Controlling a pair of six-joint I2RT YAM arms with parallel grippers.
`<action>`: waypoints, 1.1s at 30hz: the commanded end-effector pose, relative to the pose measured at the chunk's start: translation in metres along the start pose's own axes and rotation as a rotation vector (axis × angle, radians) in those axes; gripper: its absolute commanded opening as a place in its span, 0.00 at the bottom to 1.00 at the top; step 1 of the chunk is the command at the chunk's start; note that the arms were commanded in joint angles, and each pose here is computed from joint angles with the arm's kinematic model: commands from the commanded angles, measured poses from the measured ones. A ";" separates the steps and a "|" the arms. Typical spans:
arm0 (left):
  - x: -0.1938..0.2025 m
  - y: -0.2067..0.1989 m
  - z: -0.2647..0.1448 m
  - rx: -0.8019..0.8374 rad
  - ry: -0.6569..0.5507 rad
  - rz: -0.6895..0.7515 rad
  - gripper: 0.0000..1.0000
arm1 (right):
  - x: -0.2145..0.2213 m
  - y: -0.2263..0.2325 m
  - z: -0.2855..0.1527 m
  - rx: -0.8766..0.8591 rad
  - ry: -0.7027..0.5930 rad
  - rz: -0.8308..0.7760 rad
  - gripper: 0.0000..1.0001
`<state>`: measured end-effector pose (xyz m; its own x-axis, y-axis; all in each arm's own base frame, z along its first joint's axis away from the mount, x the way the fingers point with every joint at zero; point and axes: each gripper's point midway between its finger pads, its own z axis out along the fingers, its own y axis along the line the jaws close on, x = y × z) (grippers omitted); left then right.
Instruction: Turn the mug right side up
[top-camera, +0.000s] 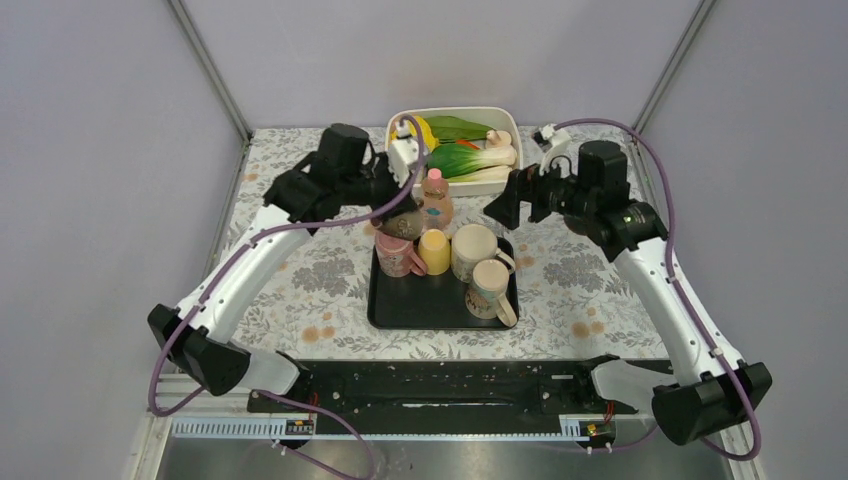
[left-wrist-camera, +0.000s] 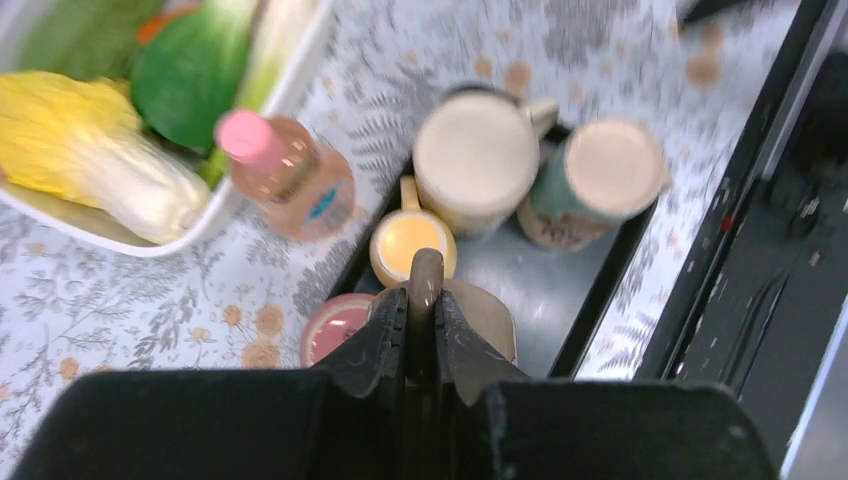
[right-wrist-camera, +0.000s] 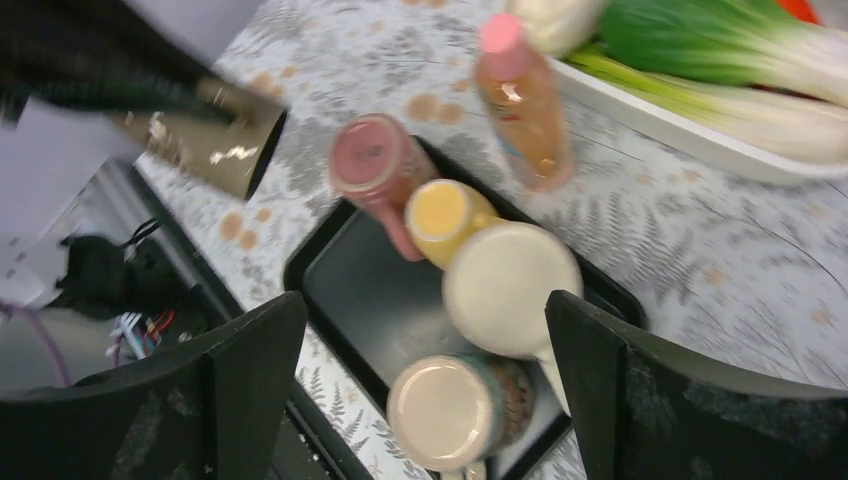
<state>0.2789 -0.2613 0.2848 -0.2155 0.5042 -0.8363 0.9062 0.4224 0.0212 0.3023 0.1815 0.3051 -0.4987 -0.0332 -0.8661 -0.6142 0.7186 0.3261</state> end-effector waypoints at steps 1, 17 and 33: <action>-0.090 -0.012 -0.066 -0.018 -0.290 -0.089 0.00 | -0.012 0.075 0.002 -0.307 -0.115 -0.115 1.00; -0.117 -0.011 -0.091 -0.025 -0.369 -0.195 0.00 | -0.047 0.202 0.015 -0.741 -0.294 0.016 0.90; -0.093 0.011 -0.092 -0.144 -0.337 -0.176 0.80 | -0.058 0.183 0.025 -0.493 -0.287 -0.016 0.00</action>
<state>0.2496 -0.2539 0.4156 -0.2847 0.1335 -0.9493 0.8605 0.4720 -0.1917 0.2084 0.3567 0.3830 -0.4667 0.1607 -0.8697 -0.8762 0.0496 0.4793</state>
